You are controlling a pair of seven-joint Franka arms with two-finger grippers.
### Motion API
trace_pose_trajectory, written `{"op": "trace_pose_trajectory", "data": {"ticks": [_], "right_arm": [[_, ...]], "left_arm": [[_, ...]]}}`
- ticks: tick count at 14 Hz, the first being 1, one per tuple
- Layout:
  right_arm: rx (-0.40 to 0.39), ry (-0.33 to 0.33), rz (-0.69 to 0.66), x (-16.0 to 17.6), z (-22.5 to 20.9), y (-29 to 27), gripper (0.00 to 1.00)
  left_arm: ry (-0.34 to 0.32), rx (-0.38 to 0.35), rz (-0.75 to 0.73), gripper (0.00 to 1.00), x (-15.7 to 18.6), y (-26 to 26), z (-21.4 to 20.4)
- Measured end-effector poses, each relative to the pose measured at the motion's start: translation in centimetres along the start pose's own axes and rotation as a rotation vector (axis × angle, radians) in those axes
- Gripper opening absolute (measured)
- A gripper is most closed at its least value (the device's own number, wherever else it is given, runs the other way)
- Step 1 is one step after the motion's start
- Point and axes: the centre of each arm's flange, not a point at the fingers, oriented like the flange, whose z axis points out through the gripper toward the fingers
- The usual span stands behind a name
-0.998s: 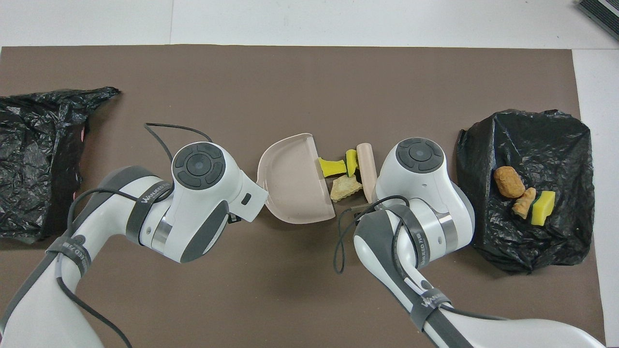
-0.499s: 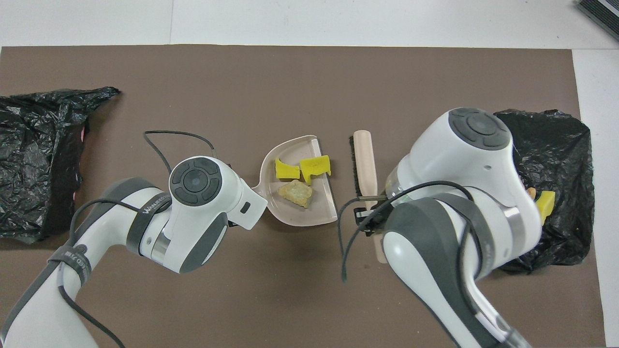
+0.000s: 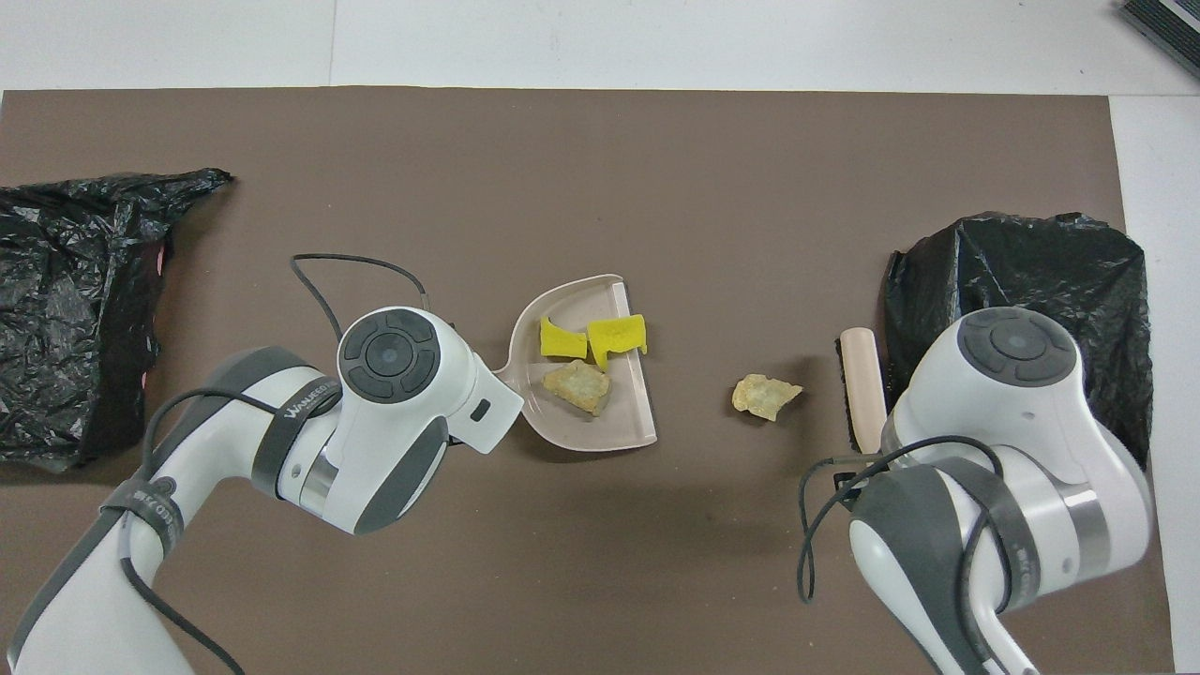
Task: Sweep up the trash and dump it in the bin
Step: 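Sweep the yellow scraps into the dustpan with the right gripper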
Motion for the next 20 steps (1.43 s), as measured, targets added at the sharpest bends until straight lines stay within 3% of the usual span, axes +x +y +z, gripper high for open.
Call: {"op": "trace_pose_trajectory", "data": {"ticks": [3, 10, 14, 17, 20], "right_arm": [[0.008, 0.008, -0.035, -0.1, 3.4, -2.1, 0.26], [0.284, 0.049, -0.099, -1.4, 4.7, -13.1, 0.26], [0.513, 0.024, -0.05, -1.7, 3.2, -16.1, 0.26], [0.549, 0.047, -0.065, -1.5, 0.3, -17.8, 0.26], [0.487, 0.061, -0.128, -2.5, -2.4, -17.6, 0.26]], "left_arm": [[-0.04, -0.011, 0.022, 0.31, 1.3, 1.8, -0.5], [-0.056, -0.016, -0.038, 0.31, 2.3, 3.2, -0.6], [-0.041, -0.001, -0.047, 0.31, 1.9, 3.7, -0.2], [-0.016, 0.022, -0.06, 0.31, 1.1, 3.7, 0.2], [0.002, 0.035, -0.092, 0.31, -0.8, 1.9, 0.2]]}}
